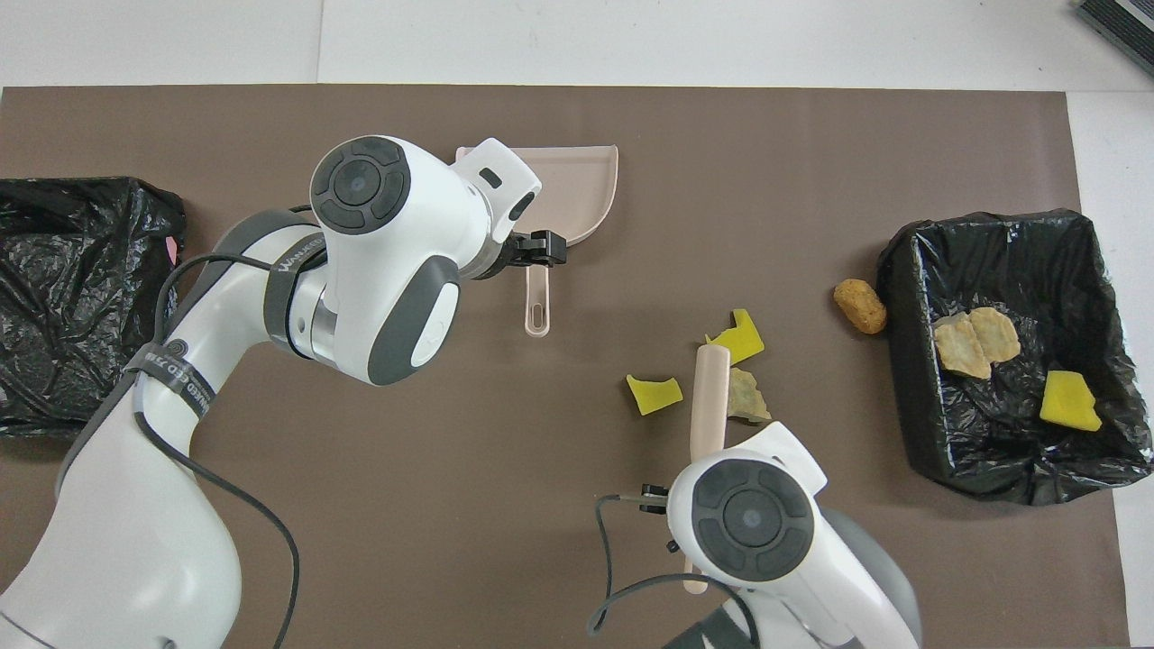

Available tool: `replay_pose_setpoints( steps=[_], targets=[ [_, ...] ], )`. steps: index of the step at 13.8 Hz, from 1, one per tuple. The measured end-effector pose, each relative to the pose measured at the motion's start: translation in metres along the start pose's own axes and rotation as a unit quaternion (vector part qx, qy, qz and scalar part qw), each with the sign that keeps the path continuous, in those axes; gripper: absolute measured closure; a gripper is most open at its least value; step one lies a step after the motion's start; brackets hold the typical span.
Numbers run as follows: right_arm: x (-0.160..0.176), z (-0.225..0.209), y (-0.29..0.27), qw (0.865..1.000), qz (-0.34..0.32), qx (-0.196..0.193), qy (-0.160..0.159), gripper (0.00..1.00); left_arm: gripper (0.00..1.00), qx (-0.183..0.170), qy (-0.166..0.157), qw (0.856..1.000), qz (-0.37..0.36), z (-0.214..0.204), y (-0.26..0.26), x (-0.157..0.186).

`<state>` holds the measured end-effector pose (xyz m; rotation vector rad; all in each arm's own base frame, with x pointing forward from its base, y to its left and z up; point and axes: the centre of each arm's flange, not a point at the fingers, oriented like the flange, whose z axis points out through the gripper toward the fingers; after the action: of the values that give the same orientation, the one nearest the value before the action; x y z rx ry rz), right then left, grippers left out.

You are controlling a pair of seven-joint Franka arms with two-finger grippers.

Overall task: Sweep and dump trash in bin
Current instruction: 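Grasp the dustpan handle with the left gripper while the right gripper grasps the brush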

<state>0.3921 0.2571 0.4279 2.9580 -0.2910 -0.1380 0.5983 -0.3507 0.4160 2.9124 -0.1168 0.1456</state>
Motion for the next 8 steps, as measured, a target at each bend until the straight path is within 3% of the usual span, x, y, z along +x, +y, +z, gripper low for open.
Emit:
replay_pose_setpoints(
  steps=[5,8],
  targets=[
    [0.078,0.032,0.093,0.995,-0.043,-0.090,0.014,0.74,0.00,0.030,-0.034,0.998,0.035,0.060,0.018,-0.019],
    [0.122,0.060,0.130,0.988,-0.079,-0.121,0.045,0.74,0.00,0.040,-0.031,0.998,0.044,0.062,0.018,-0.019]
  ],
)
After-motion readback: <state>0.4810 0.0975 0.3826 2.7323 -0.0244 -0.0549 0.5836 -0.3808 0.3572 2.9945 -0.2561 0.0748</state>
